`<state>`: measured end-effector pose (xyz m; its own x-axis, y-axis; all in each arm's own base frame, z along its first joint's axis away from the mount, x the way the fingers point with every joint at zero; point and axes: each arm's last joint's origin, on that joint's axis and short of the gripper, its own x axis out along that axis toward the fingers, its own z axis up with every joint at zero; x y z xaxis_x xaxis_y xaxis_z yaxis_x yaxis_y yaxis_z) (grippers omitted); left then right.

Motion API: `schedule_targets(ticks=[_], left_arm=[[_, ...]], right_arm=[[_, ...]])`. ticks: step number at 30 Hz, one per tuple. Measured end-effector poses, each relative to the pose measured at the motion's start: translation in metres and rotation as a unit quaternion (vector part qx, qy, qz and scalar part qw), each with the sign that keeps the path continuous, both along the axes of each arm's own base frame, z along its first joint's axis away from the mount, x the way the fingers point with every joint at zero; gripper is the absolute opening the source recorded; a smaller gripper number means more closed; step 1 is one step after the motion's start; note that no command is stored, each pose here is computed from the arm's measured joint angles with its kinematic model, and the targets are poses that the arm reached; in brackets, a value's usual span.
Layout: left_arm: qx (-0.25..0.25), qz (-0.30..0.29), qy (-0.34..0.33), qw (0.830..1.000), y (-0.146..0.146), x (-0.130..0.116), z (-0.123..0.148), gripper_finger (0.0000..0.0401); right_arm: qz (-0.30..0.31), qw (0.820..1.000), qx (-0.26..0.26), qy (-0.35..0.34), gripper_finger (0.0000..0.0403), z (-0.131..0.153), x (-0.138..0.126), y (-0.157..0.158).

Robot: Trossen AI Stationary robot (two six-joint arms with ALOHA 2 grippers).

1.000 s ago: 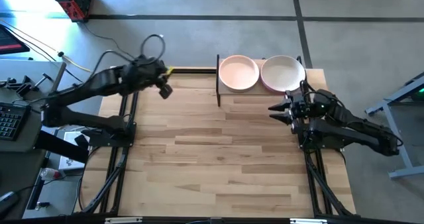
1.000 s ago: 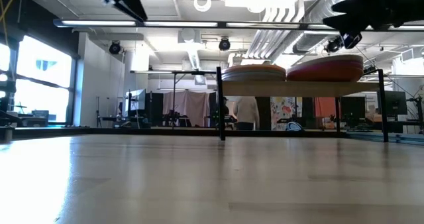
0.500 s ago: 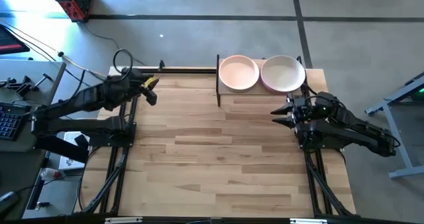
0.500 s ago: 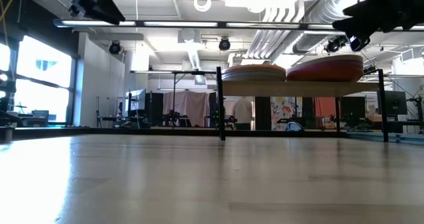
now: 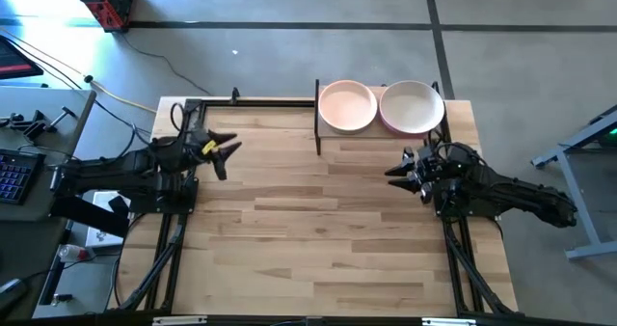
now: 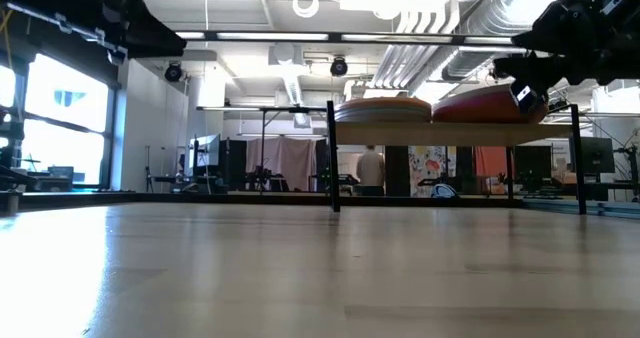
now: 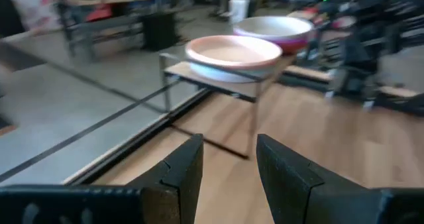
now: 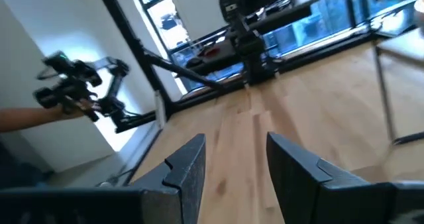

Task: Place and stack plates onto a shelf
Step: Return to Home Position

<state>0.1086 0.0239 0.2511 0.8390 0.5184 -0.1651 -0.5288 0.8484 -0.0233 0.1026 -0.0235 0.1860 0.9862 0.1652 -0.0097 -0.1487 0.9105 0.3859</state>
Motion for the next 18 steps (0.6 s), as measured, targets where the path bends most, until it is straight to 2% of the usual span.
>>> schedule_targets(ticks=[4, 10, 14, 18], left_arm=[[-0.002, -0.055, -0.034, 0.998, -0.007, -0.001, -0.019, 0.0131], [-0.012, -0.138, -0.045, 0.989, -0.015, -0.003, -0.043, 0.0131], [-0.018, -0.172, -0.05, 0.984, -0.018, -0.004, -0.054, 0.0131], [-0.018, -0.182, -0.049, 0.982, -0.02, -0.005, -0.06, 0.0131]], right_arm=[[0.028, 0.999, 0.018, -0.001, 0.0142, -0.004, 0.0, 0.001], [0.029, 0.999, 0.014, -0.001, 0.0142, -0.004, 0.0, 0.001], [0.029, 0.999, 0.014, 0.013, 0.0142, -0.007, 0.0, 0.002], [0.029, 0.998, 0.029, 0.047, 0.0142, -0.014, 0.0, 0.002]])
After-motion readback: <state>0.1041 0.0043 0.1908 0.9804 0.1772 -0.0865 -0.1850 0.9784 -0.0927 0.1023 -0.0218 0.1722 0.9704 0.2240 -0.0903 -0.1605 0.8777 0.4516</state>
